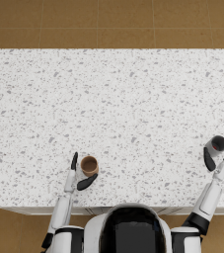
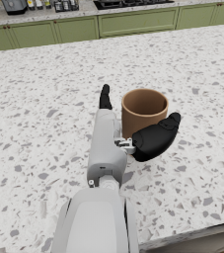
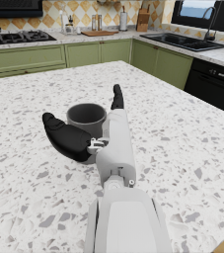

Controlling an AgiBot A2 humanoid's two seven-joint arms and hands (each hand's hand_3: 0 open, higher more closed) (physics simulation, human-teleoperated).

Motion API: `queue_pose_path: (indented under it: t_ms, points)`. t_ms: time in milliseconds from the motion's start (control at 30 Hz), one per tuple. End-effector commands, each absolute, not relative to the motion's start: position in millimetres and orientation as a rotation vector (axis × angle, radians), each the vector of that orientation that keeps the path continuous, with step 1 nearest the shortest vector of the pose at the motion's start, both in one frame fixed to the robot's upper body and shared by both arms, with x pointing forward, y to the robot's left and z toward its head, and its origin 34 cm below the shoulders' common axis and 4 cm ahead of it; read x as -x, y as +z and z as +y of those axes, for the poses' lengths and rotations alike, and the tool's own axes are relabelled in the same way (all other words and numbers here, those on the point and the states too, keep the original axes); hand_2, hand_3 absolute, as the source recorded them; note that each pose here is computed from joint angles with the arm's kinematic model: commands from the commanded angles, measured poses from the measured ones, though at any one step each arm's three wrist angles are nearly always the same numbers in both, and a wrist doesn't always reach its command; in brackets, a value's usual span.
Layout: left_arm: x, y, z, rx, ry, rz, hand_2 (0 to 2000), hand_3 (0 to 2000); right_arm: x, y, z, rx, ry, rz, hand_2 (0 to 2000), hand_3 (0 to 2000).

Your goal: Pick up two cups and pour the berry on the right into the cup on the left

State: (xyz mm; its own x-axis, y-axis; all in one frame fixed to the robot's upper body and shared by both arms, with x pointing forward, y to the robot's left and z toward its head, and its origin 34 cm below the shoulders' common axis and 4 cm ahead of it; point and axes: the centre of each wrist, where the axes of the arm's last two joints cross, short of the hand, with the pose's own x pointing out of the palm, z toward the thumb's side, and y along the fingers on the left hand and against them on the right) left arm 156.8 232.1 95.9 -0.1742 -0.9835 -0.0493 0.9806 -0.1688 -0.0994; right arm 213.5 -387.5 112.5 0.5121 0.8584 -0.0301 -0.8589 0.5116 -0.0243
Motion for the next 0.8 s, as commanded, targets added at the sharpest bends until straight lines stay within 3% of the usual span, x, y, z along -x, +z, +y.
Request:
queue_pose_path:
  t_ms: [33, 267, 500, 567, 800]
  points:
    - [-162.0, 89.5, 229.7, 0.050, -1.740, 0.128, 0, 0, -227.1, 100.3, -396.1, -0.021, 1.023, 0.040, 0, 0]
    - [-164.0, 88.7, 224.6, 0.062, -1.742, 0.111, 0, 0, -239.7, 82.5, -403.5, -0.112, 0.999, 0.062, 0, 0]
    - [-168.1, 84.8, 224.4, 0.080, -1.724, 0.105, 0, 0, -246.9, 84.7, -406.4, -0.124, 0.987, 0.042, 0, 0]
    - [-171.1, 82.8, 222.3, 0.088, -1.724, 0.102, 0, 0, -249.3, 68.8, -404.0, -0.183, 0.991, 0.078, 0, 0]
    - [-176.7, 71.0, 215.2, 0.133, -1.726, 0.113, 0, 0, -253.7, 82.8, -402.2, -0.138, 0.998, 0.041, 0, 0]
